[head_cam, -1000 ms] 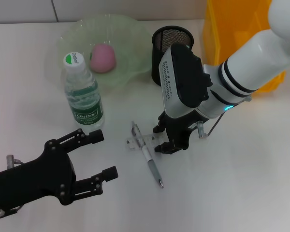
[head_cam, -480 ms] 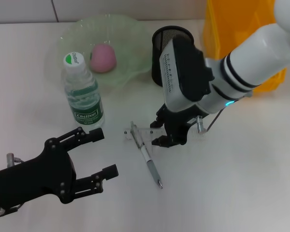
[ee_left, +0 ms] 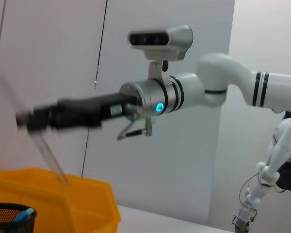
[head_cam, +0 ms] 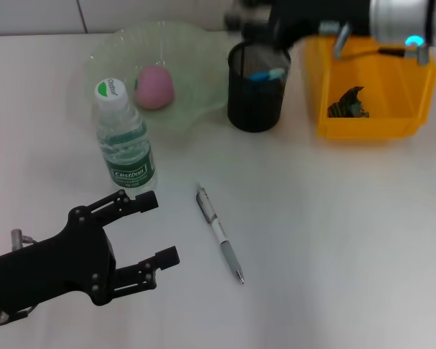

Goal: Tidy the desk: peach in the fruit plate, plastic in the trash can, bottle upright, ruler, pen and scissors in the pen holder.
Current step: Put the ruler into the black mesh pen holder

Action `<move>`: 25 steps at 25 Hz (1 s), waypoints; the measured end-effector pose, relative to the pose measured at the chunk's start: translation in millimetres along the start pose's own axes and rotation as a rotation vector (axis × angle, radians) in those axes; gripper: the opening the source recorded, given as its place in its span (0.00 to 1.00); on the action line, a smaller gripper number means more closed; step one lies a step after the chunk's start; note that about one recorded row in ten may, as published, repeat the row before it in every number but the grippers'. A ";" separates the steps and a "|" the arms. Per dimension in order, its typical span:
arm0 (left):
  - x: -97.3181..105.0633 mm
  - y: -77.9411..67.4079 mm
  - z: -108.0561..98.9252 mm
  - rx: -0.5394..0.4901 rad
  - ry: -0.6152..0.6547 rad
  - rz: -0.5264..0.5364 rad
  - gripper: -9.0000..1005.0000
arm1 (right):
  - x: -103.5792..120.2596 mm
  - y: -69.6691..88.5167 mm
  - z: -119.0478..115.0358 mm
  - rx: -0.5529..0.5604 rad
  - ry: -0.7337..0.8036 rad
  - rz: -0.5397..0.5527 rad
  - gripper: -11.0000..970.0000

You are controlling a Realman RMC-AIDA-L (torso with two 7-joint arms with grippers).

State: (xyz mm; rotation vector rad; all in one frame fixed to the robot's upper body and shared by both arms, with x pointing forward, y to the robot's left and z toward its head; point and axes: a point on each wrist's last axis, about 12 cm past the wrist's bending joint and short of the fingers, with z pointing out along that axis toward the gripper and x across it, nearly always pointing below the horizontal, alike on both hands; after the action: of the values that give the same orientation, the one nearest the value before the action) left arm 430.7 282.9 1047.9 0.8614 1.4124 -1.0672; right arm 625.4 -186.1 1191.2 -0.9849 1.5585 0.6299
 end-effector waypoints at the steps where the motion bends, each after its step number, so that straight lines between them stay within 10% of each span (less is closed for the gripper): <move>1: 0.1 -0.1 0.2 0.000 0.000 0.000 0.80 | 0.0 0.0 0.0 0.000 0.000 0.000 0.39; 6: 0.0 0.5 2.6 0.008 0.003 0.001 0.80 | 35.3 -11.3 7.4 0.220 -0.352 -0.005 0.40; 25: -1.0 1.9 5.0 0.019 0.004 0.005 0.80 | 77.2 6.8 39.0 0.250 -0.189 0.024 0.40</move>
State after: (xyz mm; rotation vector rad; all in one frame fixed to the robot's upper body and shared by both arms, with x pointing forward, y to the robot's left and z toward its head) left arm 434.2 278.8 1048.8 0.8806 1.4051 -1.0776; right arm 638.5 -170.0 1106.9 -0.7000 1.4417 0.5145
